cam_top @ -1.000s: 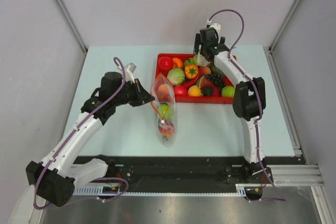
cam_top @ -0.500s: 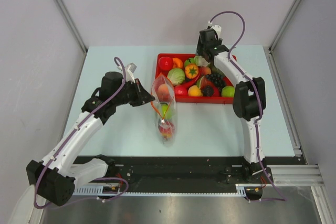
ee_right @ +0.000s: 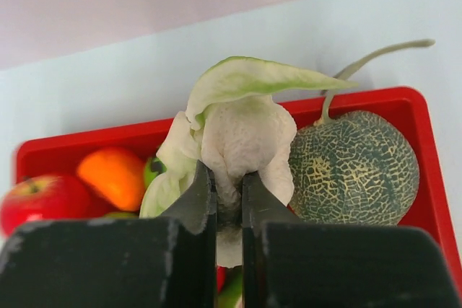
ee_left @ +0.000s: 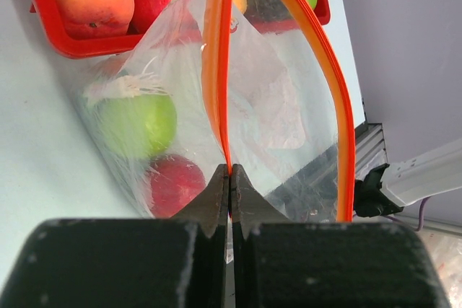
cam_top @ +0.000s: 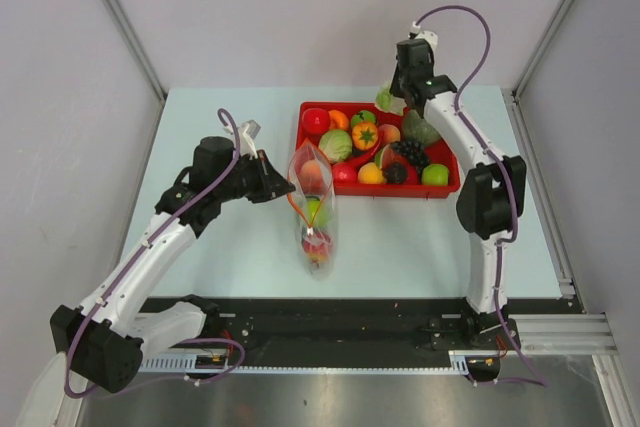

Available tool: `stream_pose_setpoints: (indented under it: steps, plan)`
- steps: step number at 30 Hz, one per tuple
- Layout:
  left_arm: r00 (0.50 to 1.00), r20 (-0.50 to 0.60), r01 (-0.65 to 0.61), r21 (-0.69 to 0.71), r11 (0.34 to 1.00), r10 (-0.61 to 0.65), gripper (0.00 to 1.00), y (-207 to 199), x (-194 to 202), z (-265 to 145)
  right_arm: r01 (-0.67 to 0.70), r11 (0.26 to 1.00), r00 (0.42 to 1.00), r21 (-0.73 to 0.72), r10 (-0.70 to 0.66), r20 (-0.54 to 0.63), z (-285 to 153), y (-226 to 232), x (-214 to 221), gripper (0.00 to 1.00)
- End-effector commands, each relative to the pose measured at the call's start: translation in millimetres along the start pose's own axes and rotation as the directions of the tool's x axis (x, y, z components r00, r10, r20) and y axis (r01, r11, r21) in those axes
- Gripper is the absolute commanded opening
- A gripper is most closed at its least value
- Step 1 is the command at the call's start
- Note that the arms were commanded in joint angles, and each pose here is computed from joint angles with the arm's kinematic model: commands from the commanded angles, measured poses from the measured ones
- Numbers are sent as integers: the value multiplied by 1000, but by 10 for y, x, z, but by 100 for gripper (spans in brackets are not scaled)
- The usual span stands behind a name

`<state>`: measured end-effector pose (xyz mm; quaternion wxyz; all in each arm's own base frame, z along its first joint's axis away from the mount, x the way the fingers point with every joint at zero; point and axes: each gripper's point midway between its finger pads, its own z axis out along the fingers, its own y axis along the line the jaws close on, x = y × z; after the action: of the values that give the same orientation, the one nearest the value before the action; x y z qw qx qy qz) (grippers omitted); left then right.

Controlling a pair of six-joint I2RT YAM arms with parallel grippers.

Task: Place the food in the zip-top bag and seal the zipper
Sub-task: Pick up the fake vegetable from the bin, then place the fake vegetable in the zipper food storage bag.

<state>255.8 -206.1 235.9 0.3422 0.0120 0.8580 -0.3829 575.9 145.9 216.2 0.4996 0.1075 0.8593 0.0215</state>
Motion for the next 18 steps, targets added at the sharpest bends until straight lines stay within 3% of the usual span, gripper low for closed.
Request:
stream_pose_setpoints:
  steps: [1, 4, 8, 14, 18]
  plan:
    - [998, 43, -39, 25, 999, 38, 0, -92, -129, -19, -49, 982, 978, -183, 85, 193, -920, 207, -970, 0]
    - [998, 47, -39, 20, 999, 38, 0, -84, -140, -12, -11, 946, 975, -323, 82, 208, -1403, 453, -1070, 0]
    - [998, 45, -38, 22, 999, 37, 0, -91, -150, 6, 122, 855, 943, -505, 60, 329, -2561, 743, -1223, 0]
    - [998, 52, -41, 29, 999, 40, 0, -127, -203, 14, 284, 680, 936, -676, -45, 348, -3638, 1208, -453, 0]
    - [998, 55, -41, 39, 998, 39, 0, -171, -224, 14, 270, 657, 954, -704, -83, 288, -3825, 1263, -48, 0]
